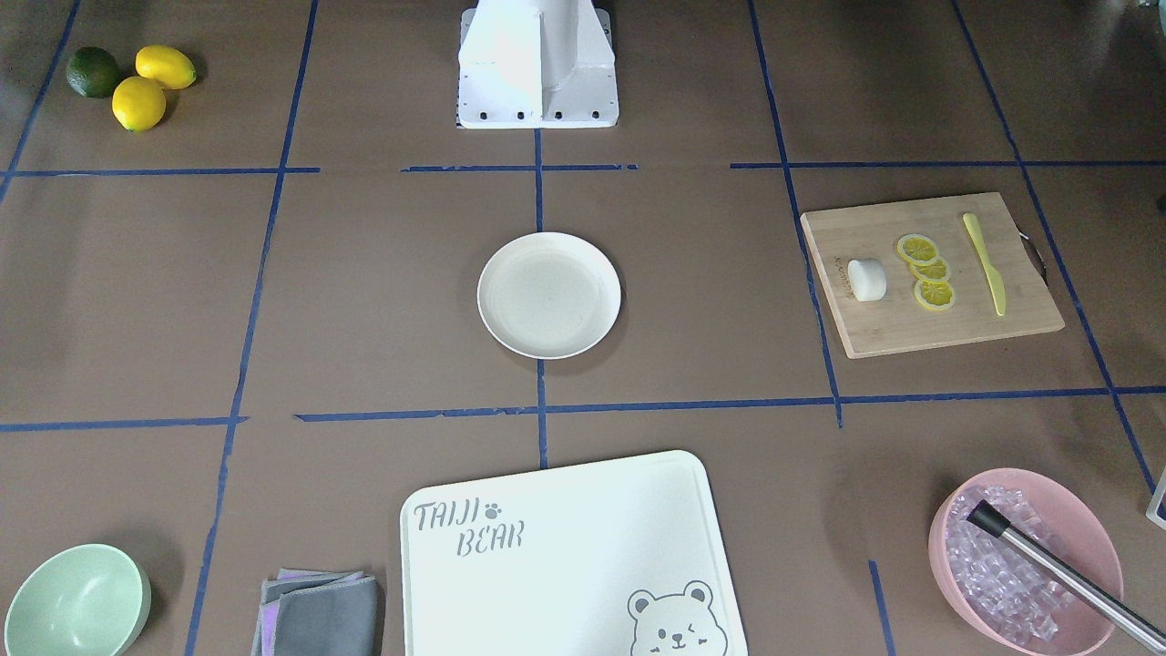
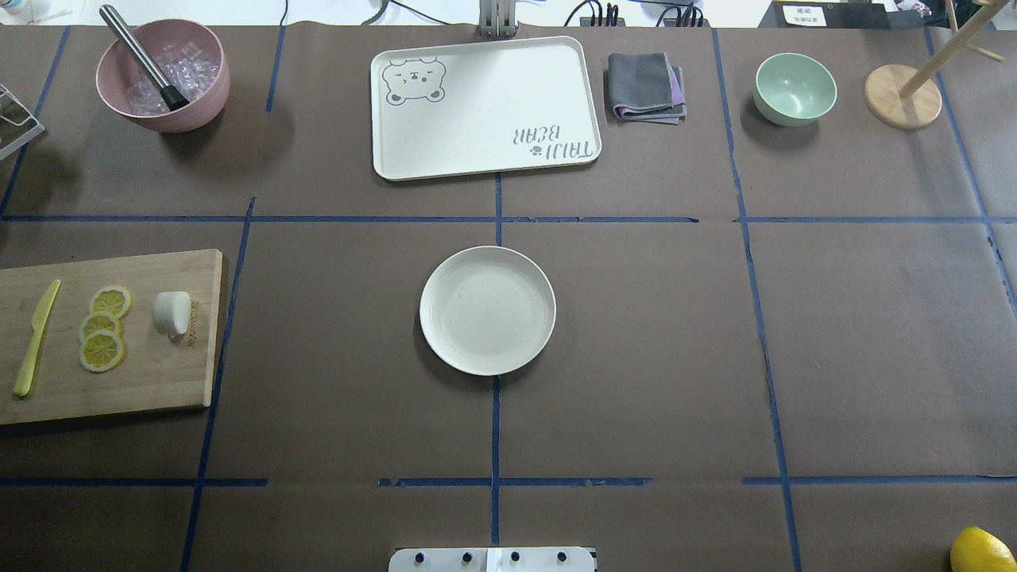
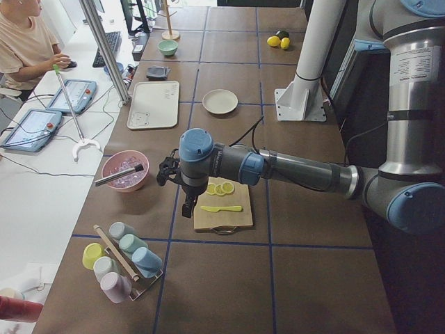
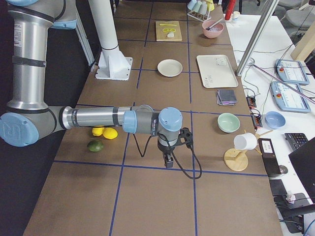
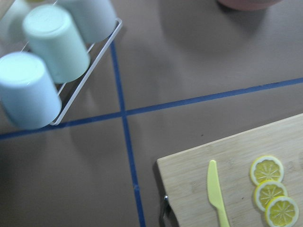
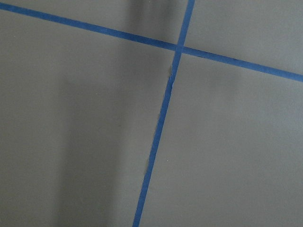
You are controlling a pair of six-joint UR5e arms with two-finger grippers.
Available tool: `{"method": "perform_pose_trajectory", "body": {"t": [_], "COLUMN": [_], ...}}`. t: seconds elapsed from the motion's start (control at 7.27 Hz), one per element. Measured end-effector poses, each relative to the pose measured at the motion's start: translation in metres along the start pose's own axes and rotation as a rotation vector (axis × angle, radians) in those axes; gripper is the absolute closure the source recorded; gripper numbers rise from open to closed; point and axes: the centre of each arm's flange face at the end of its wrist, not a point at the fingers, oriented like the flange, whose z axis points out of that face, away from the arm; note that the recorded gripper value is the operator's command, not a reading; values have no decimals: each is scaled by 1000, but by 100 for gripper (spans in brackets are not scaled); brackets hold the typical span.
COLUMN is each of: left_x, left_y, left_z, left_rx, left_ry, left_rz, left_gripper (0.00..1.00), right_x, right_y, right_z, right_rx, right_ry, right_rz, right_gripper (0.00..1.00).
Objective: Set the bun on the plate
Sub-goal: 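Reach the left gripper to the white bun on the cutting board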
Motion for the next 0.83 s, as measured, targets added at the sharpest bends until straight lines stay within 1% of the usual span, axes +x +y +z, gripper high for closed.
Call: {"method": "perform_pose_trajectory", "body": {"t": [0.28,0.55,0.83], "left_x": [91,170,221], "left_y": [-20,-22,-22], "left_z": [40,94,148], "left_rx": [-52,-68,-78], "left_ry": [31,11,-19], "left_rz": [-102,-183,-219], "left_gripper": [0,0,0], "right_x": [-2,-2,-2], "right_y": [-1,-2,-2], "right_z": [-3,-4,-4], "right_rx": [7,9,9], "right_ry": [1,1,1], "right_rz": [23,25,25], "right_gripper": [0,0,0]}}
